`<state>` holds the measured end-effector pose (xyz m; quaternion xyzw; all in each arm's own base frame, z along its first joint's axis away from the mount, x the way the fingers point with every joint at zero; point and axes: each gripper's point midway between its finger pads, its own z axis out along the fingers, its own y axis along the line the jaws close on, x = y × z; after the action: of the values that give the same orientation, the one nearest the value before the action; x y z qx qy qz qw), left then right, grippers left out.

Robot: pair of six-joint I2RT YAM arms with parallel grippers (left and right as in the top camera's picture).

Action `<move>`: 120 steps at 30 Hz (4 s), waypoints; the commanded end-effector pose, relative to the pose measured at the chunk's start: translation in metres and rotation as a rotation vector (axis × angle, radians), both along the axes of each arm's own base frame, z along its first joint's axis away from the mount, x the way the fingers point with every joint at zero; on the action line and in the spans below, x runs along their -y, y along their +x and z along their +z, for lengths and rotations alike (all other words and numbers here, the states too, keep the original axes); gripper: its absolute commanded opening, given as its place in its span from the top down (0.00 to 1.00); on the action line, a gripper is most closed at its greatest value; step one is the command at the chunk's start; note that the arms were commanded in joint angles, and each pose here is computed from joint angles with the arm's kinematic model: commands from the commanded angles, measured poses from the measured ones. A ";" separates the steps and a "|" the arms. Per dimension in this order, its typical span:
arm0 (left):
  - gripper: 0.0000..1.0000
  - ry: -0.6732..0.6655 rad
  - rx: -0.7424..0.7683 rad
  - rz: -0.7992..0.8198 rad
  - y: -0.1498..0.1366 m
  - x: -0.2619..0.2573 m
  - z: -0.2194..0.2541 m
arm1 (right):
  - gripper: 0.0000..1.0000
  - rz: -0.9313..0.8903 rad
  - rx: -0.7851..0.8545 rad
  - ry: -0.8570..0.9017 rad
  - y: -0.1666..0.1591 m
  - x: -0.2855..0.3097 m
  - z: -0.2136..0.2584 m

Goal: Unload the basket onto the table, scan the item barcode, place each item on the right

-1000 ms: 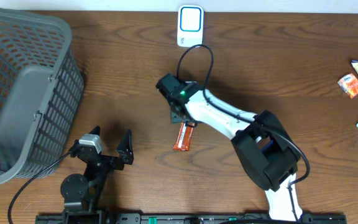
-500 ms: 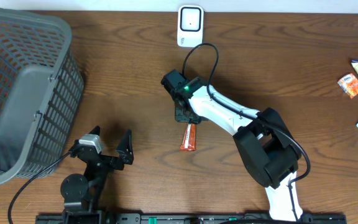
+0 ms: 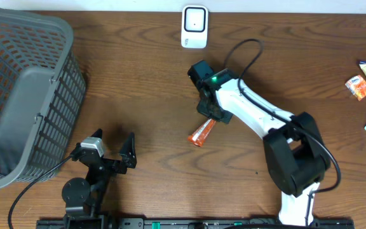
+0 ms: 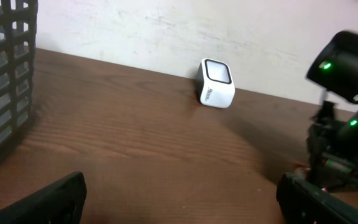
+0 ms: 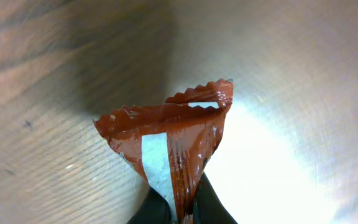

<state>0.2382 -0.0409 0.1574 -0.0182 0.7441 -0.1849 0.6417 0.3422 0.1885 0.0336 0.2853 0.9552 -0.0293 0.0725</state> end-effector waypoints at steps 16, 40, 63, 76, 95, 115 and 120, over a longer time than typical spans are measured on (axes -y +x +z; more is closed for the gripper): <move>0.02 -0.001 -0.040 -0.011 0.000 0.001 -0.016 | 0.32 -0.606 -0.040 0.197 -0.012 -0.006 0.020; 0.02 -0.001 -0.040 -0.011 0.000 0.001 -0.016 | 0.28 1.793 0.196 0.288 -0.001 -0.019 0.036; 0.02 -0.001 -0.040 -0.011 0.000 0.001 -0.016 | 0.01 1.055 0.074 0.658 0.017 0.005 0.004; 0.02 -0.001 -0.040 -0.011 0.000 0.001 -0.016 | 0.02 1.070 -0.277 0.773 -0.048 0.000 -0.085; 0.02 -0.001 -0.040 -0.011 0.000 0.001 -0.016 | 0.99 1.078 -0.537 0.615 -0.076 0.039 -0.141; 0.02 -0.001 -0.040 -0.011 0.000 0.001 -0.016 | 0.61 1.394 -0.063 0.817 -0.031 0.021 0.024; 0.02 -0.001 -0.040 -0.011 0.000 0.001 -0.016 | 0.55 1.435 -0.075 0.802 -0.037 0.011 0.026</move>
<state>0.2382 -0.0409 0.1574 -0.0182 0.7441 -0.1849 0.6417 0.3101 0.1714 0.0621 -0.3530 0.8597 0.3625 -0.0696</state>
